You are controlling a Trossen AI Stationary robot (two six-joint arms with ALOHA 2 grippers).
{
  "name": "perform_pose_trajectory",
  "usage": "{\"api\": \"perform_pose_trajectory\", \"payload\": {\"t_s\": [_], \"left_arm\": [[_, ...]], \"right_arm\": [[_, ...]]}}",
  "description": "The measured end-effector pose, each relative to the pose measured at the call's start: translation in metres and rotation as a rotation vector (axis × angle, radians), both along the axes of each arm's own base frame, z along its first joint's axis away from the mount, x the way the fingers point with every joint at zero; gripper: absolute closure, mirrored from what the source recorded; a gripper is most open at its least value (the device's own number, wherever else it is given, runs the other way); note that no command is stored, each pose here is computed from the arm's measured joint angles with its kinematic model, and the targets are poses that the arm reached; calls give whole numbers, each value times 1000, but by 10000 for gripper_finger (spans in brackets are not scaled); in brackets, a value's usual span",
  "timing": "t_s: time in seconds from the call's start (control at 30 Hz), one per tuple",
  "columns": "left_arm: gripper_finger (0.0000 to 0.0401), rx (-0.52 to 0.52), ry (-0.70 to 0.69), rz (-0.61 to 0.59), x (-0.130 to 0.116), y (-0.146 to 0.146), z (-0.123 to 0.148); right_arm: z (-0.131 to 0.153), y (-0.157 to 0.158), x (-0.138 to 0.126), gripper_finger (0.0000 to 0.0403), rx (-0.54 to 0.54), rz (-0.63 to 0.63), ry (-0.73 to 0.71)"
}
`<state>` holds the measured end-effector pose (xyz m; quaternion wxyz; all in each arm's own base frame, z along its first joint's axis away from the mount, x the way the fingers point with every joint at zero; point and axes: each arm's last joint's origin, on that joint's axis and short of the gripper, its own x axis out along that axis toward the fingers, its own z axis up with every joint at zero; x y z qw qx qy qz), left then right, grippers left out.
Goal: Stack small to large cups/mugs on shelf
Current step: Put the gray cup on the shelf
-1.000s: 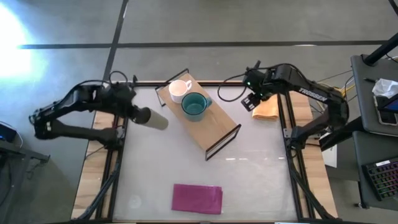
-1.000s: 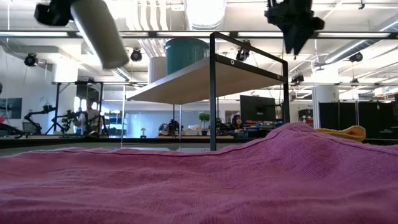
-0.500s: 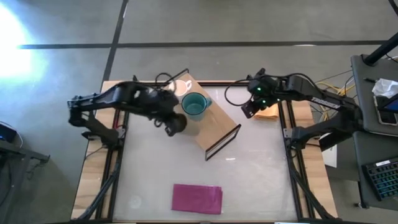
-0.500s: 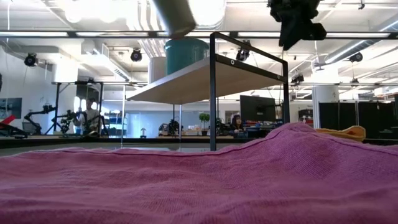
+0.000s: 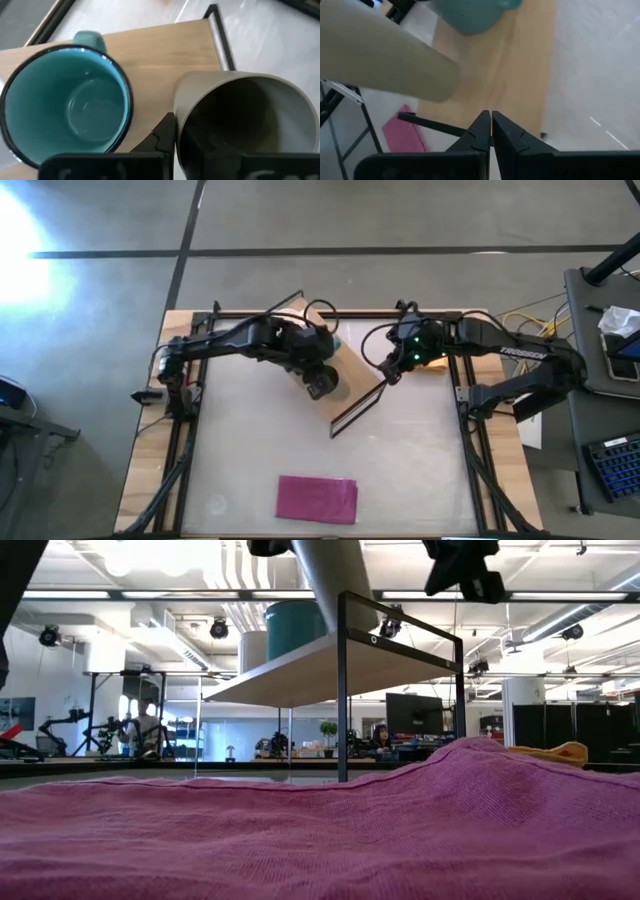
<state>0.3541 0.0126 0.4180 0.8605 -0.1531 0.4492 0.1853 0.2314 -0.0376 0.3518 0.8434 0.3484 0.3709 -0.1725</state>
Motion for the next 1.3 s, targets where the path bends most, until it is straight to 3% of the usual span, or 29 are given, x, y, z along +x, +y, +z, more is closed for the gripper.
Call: {"api": "perform_pose_trajectory", "payload": {"t_s": [0.37,0.83,1.3], "left_arm": [[401,-17,14,-15,13,4,-9],[400,-23,1,18,16,12,-12],[330,-30,-54,-16,21,11,-9]], "right_arm": [[-19,12,38,394,12,63,-5],[-28,18,51,394,30,103,-5],[-37,19,53,394,30,96,-10]]}}
